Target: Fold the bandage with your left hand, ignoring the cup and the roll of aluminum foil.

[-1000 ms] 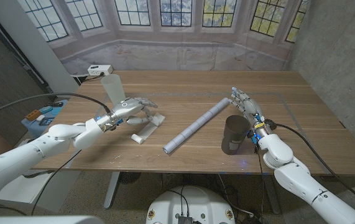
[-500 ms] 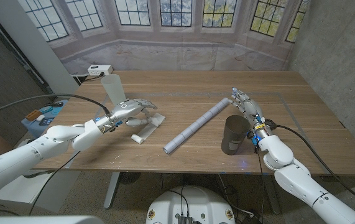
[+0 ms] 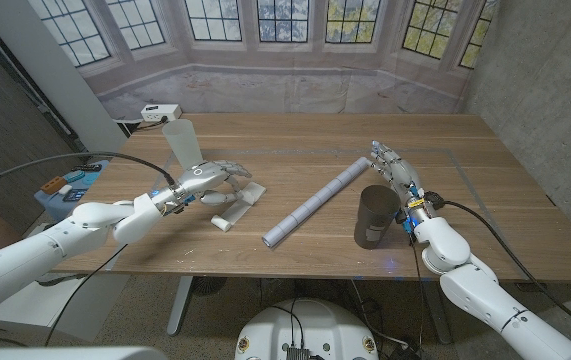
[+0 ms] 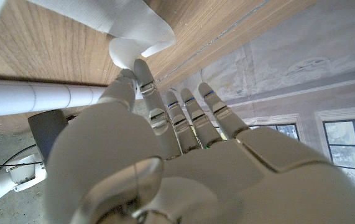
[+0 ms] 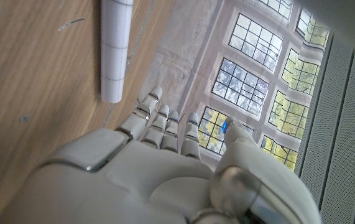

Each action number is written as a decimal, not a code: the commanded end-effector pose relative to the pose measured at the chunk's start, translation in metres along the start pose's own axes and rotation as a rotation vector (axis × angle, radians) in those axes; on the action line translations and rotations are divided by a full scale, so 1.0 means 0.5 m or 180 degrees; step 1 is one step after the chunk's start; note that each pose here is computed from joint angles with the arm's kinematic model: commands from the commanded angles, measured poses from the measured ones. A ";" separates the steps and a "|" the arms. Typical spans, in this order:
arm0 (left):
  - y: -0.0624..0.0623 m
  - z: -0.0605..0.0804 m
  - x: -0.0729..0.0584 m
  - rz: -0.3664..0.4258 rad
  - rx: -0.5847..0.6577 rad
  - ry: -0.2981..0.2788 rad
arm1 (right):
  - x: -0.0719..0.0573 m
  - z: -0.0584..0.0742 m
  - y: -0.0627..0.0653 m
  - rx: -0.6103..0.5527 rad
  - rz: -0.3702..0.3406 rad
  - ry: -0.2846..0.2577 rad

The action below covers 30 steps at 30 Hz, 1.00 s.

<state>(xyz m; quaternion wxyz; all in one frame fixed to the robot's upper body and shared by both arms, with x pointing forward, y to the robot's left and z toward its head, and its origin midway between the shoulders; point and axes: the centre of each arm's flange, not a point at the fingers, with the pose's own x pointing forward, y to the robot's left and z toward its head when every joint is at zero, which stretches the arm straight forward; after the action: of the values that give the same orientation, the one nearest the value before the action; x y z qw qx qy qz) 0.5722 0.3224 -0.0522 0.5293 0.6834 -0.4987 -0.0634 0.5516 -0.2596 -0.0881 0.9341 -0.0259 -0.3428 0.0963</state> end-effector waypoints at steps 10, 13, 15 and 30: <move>0.000 -0.008 -0.021 -0.0073 -0.0096 -0.0016 | 0.008 0.008 0.021 -0.0017 0.0066 0.0004; 0.000 -0.008 -0.025 -0.0083 -0.0106 -0.0018 | 0.011 0.009 0.025 -0.0020 0.0083 0.0004; 0.001 -0.008 -0.027 -0.0093 -0.0115 -0.0017 | 0.013 0.010 0.027 -0.0020 0.0094 -0.0001; -0.001 -0.011 -0.028 -0.0159 -0.0192 -0.0019 | 0.024 0.013 0.038 -0.0028 0.0146 0.0011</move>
<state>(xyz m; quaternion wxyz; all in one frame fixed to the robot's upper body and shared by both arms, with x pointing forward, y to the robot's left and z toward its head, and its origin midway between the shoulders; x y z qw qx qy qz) 0.5685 0.3354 -0.0569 0.5410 0.6801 -0.4871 -0.0861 0.5521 -0.2435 -0.0803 0.9325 -0.0354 -0.3421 0.1103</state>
